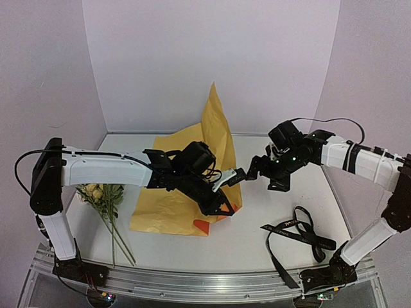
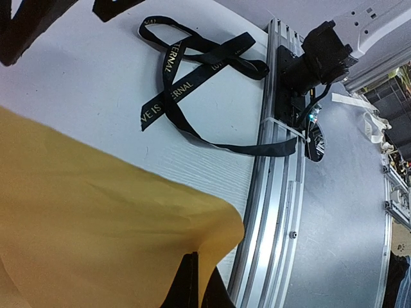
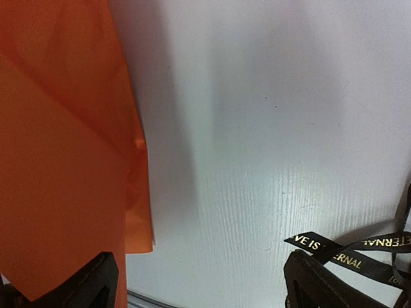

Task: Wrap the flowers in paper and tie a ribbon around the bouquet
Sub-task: Unfold the folded wrapping paper at the center of the board.

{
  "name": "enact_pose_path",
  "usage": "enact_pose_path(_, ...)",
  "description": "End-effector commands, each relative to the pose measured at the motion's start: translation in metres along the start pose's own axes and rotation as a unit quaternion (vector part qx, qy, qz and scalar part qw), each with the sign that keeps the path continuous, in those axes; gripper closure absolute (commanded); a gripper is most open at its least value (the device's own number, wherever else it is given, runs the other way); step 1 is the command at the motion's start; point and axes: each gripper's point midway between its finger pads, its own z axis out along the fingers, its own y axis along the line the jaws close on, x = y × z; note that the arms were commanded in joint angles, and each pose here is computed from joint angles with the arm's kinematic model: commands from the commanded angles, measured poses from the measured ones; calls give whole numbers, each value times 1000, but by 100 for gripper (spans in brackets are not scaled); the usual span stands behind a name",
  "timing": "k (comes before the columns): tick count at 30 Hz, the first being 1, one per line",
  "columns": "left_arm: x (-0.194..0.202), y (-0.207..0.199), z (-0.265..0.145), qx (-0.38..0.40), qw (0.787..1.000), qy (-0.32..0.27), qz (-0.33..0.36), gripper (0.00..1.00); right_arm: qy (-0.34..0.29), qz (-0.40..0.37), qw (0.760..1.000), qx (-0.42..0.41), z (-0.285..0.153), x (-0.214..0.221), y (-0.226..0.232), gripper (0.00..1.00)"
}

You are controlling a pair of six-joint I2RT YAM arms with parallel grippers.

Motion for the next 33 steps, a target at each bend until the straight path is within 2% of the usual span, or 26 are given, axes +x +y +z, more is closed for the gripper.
enact_pose_path(1, -26, -7, -11, 2, 999, -25, 25, 100, -16, -22, 998, -63, -14, -8, 28, 10)
enact_pose_path(7, -27, -5, -10, -1, 999, -23, 25, 100, -88, -27, 996, -8, -40, -15, -5, 8)
enact_pose_path(13, -25, -5, -7, 3, 1000, -15, 23, 100, -159, -18, 987, 5, -69, -23, -21, 7)
enact_pose_path(18, -27, -12, -4, 21, 999, -10, 26, 100, -105, -35, 993, -44, -63, -20, 12, 4)
enact_pose_path(25, -27, -20, 2, 34, 999, 2, 31, 100, -70, -24, 996, -50, -45, -13, 16, 3)
enact_pose_path(29, -24, -26, 5, 44, 998, 7, 33, 100, -50, 3, 998, -32, -23, -7, 5, 10)
enact_pose_path(33, -14, -32, 11, 57, 998, 18, 30, 100, -37, 34, 999, -16, -1, 0, -9, 22)
